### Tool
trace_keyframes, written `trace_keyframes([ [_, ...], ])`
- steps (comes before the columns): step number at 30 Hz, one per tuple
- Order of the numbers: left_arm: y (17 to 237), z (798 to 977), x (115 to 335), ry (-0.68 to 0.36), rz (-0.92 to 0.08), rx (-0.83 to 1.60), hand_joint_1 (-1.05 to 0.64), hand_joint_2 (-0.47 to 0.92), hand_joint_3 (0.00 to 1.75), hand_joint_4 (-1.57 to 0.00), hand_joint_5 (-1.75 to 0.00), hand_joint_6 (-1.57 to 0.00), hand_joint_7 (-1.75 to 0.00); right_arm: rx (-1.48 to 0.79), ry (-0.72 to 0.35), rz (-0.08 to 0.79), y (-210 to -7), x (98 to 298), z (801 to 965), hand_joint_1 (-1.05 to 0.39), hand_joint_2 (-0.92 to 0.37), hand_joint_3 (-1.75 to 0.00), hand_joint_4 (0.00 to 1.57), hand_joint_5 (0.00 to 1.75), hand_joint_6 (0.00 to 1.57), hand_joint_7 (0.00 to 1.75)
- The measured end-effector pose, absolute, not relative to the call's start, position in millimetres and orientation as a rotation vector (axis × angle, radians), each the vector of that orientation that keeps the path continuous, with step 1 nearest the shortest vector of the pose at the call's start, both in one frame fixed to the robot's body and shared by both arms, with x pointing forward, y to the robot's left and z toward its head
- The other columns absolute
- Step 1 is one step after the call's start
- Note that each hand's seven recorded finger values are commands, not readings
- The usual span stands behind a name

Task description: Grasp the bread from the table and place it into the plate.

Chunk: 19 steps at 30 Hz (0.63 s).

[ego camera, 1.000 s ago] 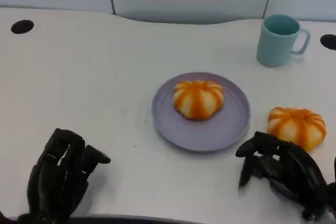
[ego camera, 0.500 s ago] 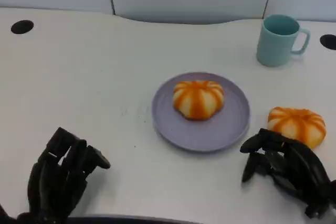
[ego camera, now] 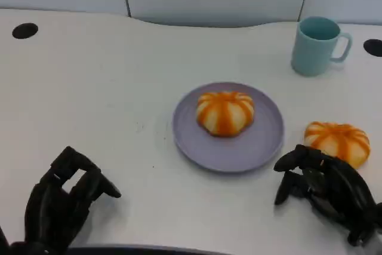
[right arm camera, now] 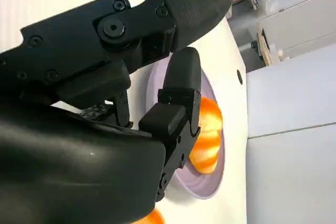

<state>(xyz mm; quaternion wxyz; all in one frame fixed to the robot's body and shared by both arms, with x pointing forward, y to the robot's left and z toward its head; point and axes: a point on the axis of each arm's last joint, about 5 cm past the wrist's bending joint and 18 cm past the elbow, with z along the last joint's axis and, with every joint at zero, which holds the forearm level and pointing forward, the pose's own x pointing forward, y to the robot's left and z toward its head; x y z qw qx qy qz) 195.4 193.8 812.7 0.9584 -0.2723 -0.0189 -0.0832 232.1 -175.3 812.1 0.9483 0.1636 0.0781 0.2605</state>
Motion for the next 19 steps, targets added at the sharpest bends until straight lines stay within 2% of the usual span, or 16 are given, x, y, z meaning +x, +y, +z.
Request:
trace_keyframes([
  [5, 193.7, 809.5, 193.9, -0.034, -0.166, -0.529, -0.67, 0.89, 0.02, -0.57, -1.75, -0.44, -1.63, 0.329, 0.158, 0.527, -175.2, 232.0, 811.8, -0.5, -0.92, -0.13, 0.66, 1.53, 0.73, 1.01],
  [12, 196.3, 811.6, 197.9, -0.053, -0.176, -0.493, -0.68, 0.89, 0.01, -0.58, -1.75, -0.43, -1.68, 0.331, 0.158, 0.528, -175.4, 232.2, 811.8, -0.55, -0.92, -0.1, 0.66, 1.52, 0.75, 1.01],
  [19, 195.5, 811.9, 198.3, -0.052, -0.184, -0.484, -0.68, 0.9, 0.01, -0.58, -1.75, -0.41, -1.71, 0.327, 0.159, 0.524, -175.1, 232.7, 812.2, -0.54, -0.92, -0.11, 0.66, 1.52, 0.74, 1.0],
])
